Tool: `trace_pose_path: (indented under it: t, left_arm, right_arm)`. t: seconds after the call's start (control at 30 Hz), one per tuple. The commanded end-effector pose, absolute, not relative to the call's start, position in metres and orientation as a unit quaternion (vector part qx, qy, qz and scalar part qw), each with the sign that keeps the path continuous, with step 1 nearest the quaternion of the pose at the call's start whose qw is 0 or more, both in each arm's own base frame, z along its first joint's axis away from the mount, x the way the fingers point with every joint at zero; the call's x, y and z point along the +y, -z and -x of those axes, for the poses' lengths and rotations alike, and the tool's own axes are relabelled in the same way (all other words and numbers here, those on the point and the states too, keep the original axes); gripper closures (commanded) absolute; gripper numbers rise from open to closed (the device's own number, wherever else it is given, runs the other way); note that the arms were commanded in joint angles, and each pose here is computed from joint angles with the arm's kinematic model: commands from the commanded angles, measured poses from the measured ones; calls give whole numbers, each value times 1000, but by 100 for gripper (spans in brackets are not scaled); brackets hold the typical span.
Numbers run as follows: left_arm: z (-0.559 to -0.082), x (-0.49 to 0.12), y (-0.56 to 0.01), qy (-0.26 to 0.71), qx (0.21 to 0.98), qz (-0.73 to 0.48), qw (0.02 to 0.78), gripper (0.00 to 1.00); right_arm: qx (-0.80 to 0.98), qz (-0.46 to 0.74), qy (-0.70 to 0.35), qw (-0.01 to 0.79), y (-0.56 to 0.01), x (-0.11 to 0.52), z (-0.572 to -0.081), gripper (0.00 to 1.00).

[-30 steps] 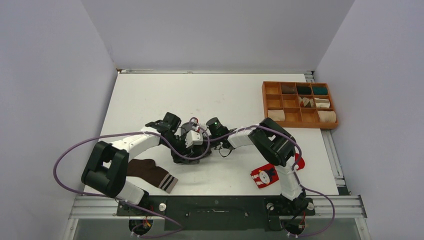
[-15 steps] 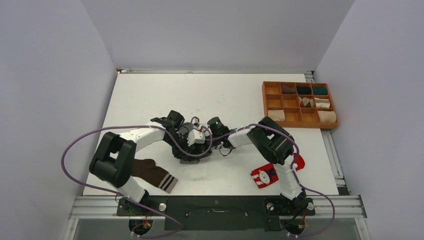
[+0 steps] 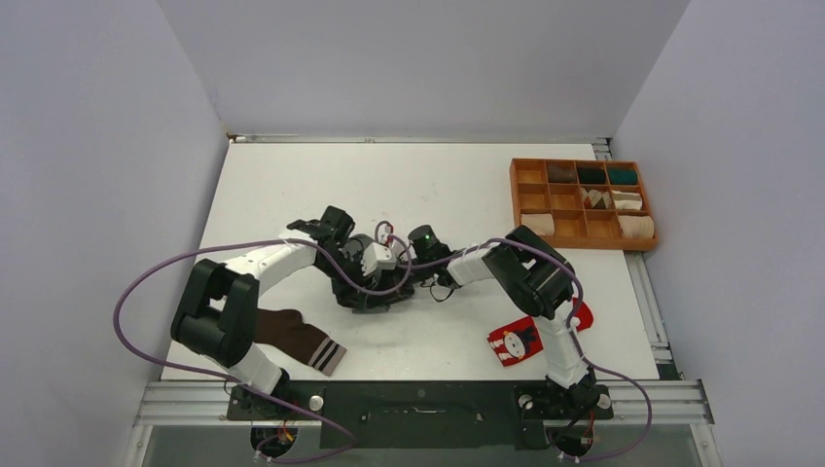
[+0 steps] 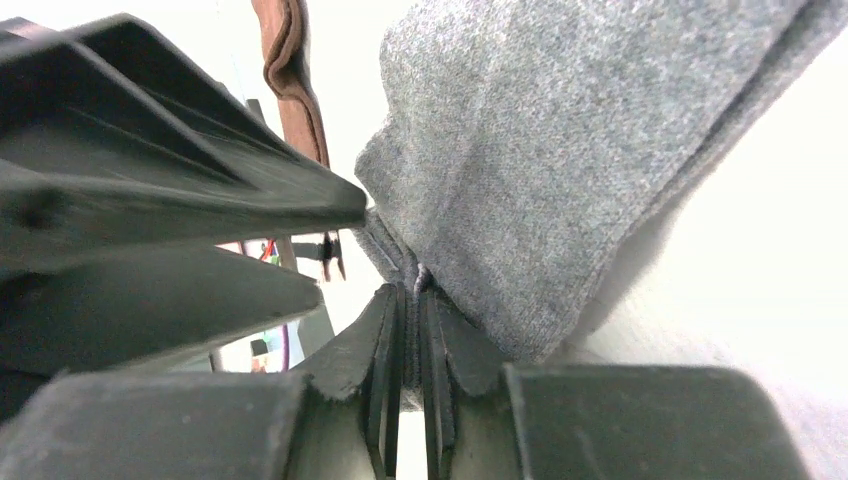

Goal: Roll the socks
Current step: Roll the sock at the center of the board.

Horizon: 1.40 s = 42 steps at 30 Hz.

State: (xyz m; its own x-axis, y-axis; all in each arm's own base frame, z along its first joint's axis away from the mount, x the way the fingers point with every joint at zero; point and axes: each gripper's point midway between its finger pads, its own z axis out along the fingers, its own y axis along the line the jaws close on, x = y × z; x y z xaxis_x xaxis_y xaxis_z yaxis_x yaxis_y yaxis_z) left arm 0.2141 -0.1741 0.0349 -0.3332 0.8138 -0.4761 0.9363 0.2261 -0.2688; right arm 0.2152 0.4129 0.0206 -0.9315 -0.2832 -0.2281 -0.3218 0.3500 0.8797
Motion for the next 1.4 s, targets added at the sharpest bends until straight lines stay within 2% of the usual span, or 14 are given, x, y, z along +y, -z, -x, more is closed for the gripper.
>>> trace_pose_path:
  t: [0.0, 0.23, 0.5, 0.8, 1.13, 1.27, 1.33, 1.37]
  left_arm:
    - [-229, -180, -83, 276, 769, -549, 175, 57]
    - [-202, -172, -62, 286, 765, -561, 139, 61]
    - [-201, -168, -30, 260, 779, -560, 110, 64]
    - [-211, -180, -31, 273, 782, -544, 131, 66]
    - [-232, -181, -16, 235, 795, -540, 141, 64]
    - [-232, -181, -11, 233, 801, -535, 134, 69]
    - [-229, -181, -10, 238, 801, -534, 128, 78]
    - [-226, -181, -9, 242, 801, -533, 124, 85]
  right_arm:
    - [822, 170, -540, 59, -27, 410, -230, 95]
    - [811, 145, -563, 58, -43, 411, -221, 95]
    - [804, 124, -578, 64, -50, 416, -218, 95]
    - [806, 125, -575, 60, -44, 416, -217, 95]
    - [809, 130, -571, 56, -38, 415, -217, 95]
    - [808, 130, -573, 55, -37, 413, -218, 95]
    - [806, 130, -574, 57, -39, 412, -220, 95]
    - [805, 130, -575, 59, -40, 412, -221, 95]
